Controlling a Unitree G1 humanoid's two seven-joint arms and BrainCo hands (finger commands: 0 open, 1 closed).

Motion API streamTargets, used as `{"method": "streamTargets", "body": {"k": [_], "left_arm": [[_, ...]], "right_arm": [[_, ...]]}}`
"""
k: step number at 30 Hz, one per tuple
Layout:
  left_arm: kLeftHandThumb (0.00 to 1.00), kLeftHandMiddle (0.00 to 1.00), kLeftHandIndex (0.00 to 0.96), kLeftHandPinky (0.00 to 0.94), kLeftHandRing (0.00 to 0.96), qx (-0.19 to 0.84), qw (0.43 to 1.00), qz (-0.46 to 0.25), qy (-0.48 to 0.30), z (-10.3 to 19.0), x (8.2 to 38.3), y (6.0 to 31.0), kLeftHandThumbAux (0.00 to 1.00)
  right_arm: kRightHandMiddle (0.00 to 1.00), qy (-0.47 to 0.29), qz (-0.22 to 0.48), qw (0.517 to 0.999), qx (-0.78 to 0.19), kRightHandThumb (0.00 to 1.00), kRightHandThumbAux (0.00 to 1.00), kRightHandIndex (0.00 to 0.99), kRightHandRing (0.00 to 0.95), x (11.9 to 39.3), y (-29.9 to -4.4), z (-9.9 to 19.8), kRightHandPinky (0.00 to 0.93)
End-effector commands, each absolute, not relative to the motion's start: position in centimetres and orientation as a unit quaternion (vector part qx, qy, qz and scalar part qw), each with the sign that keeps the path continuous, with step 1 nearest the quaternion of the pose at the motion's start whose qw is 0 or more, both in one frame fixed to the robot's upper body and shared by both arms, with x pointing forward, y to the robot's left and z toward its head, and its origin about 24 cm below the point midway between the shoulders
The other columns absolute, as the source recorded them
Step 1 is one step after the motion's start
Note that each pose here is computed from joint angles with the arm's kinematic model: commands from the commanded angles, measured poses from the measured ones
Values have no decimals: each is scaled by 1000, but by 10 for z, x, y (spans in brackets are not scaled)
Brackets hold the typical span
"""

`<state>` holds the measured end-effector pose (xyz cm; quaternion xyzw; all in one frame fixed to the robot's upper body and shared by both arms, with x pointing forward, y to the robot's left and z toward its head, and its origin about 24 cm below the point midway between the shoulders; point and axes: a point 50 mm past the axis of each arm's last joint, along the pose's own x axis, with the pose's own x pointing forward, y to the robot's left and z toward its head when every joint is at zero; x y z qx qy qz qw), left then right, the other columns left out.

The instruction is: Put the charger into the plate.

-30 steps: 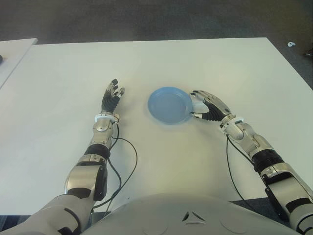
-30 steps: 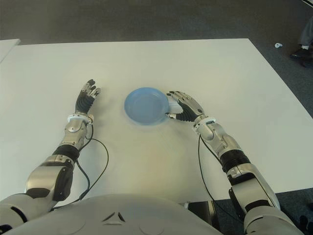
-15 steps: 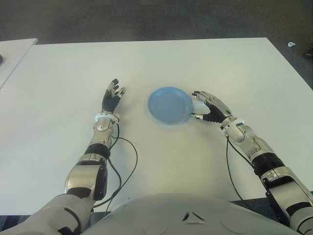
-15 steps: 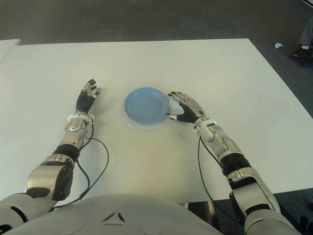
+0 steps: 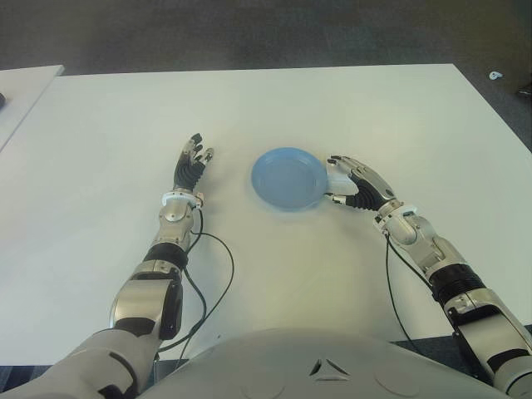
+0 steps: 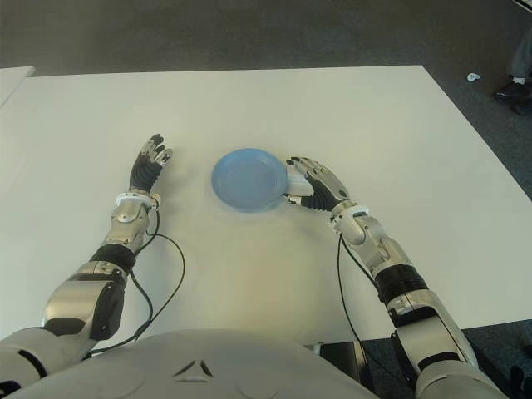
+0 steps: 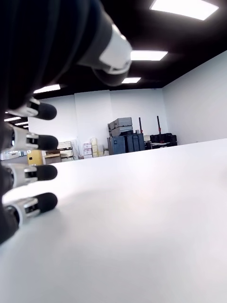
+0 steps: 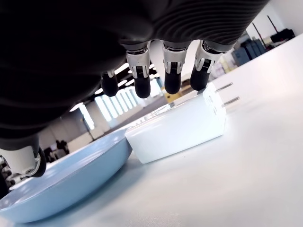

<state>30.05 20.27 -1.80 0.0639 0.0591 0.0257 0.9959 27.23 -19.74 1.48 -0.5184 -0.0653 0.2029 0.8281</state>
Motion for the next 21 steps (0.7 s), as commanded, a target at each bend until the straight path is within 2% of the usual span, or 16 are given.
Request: {"method": "streamTargets", "body": {"k": [1,7,10,12,15,18,20,21], "left_arm": [[0,48,0,7,22,63,992,5,109,-35,293,194,515],[0,41,0,0,13,61,992,3,111,-35,293,194,512],[0,39,0,0,10,61,992,2,112,-35,293,193,512],[0,39,0,0,10,60,992,2,113,-35,293,193,512],[0,40,0,0,11,60,992,1,114,-35,293,193,512],[0,37,0,0,9,60,992,2,116,-35,294,194,511],[0,36,0,0,8,60,991,2,116,-35,293,194,511],[0,37,0,0,8,60,991,2,116,-35,293,194,511]], "right_arm": [[0,8,239,823,-516,0,441,0,34,253,-199,-14,16],[0,6,238,821,-518,0,434,0,39,250,-198,-13,79],[0,2,237,820,-520,0,424,0,89,248,-197,-13,204],[0,-3,239,819,-521,0,413,0,187,247,-197,-12,340],[0,-8,241,818,-522,0,395,0,293,245,-195,-11,452],[0,-17,250,819,-516,0,376,0,315,240,-192,-9,444],[0,-20,257,821,-510,0,365,0,276,236,-190,-8,388],[0,-22,262,822,-505,0,360,0,229,231,-189,-8,312]]}}
